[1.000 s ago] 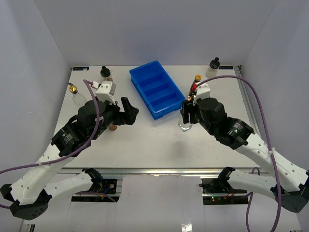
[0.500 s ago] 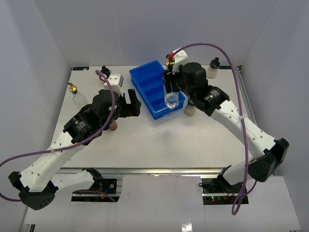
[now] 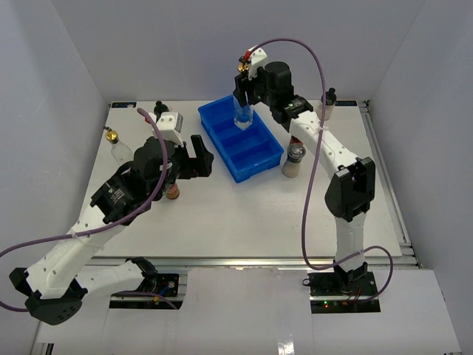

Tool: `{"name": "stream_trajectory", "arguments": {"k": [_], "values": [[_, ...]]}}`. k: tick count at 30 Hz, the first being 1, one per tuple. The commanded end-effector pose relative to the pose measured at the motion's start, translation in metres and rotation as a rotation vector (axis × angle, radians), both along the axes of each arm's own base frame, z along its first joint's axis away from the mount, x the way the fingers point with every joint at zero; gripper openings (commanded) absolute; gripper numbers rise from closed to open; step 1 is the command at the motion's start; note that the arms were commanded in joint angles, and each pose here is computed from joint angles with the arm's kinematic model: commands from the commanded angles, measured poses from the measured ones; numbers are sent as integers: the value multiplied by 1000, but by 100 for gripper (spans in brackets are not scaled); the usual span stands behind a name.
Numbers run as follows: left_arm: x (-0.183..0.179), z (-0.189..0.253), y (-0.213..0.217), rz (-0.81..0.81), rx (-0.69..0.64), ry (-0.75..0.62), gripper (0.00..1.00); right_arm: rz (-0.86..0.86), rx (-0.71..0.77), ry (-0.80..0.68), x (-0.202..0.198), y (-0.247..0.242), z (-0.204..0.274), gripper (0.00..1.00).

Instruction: Organize the condiment bottles

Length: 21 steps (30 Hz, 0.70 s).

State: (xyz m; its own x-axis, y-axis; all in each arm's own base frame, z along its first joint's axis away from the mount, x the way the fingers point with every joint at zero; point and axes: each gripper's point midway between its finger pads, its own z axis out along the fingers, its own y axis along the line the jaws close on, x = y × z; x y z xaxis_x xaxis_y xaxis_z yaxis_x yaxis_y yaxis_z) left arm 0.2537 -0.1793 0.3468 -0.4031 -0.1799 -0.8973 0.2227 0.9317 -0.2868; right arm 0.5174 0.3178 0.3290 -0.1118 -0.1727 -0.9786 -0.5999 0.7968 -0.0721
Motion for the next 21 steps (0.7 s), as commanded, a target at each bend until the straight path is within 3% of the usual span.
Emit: {"name": "stream_trajectory", "arguments": {"k": [1,8,21], "values": [[2,3,-1,-9,-4,-21,98,64,154,-295,19,10,91,8],[5,-3,-5,-17,11,-19,98,43,237,-389,58,2,94,8],[11,-6,3,23,44,-32,98,49,319,-519,86,6,90,8]]}}
